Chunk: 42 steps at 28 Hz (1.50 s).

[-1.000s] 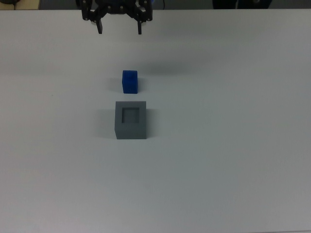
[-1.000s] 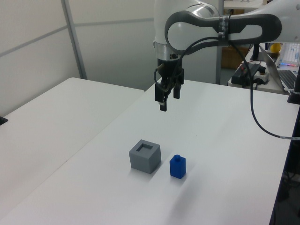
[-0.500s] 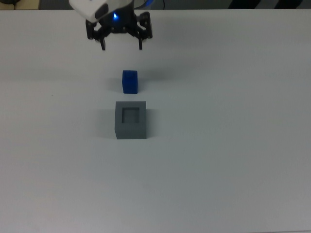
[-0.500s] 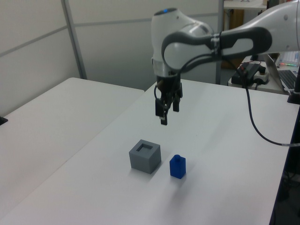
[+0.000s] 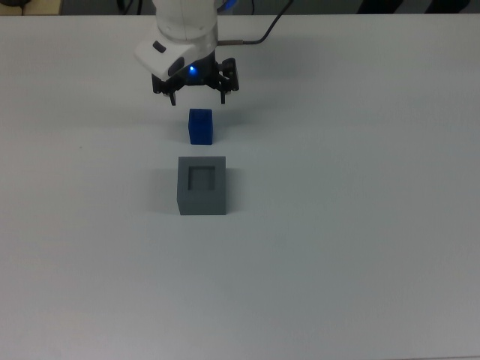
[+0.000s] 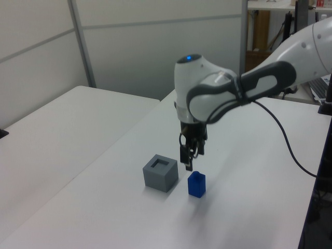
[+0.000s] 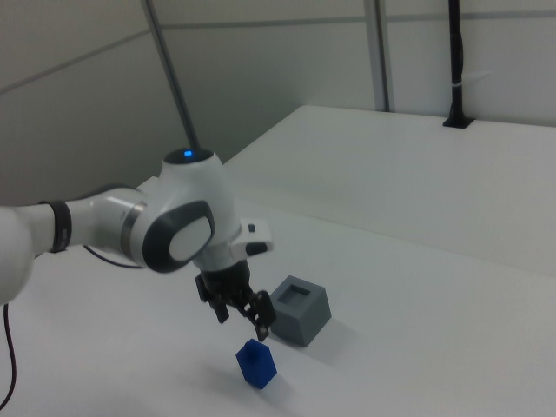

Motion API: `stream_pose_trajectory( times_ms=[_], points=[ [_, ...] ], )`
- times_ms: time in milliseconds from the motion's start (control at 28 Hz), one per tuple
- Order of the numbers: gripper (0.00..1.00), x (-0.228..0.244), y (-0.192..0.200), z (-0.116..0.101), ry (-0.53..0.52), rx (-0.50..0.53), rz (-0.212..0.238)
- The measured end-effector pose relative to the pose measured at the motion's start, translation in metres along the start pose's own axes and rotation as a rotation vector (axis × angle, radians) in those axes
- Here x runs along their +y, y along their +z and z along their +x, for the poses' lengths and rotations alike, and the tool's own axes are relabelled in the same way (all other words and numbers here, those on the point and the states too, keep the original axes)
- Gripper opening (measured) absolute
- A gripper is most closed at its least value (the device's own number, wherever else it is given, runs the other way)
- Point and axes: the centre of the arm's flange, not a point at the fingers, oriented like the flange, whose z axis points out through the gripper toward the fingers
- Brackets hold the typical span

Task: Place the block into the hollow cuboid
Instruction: 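Lower the open gripper down onto the blue block, then close the gripper on the blue block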

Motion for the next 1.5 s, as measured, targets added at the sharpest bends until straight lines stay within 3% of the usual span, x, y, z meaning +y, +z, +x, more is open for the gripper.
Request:
stream_pose_trajectory(
  times_ms=[286,643,964,1500],
  points=[
    [1.00,0.000,0.034,-0.011,0.001,-0.046,-0.001],
    [1.00,0.001,0.068,-0.001,-0.008,-0.045,-0.020],
    [0.68,0.000,0.080,0.001,-0.009,-0.053,-0.022],
    [0.63,-0.009,0.064,0.001,-0.023,-0.056,-0.019]
  ],
)
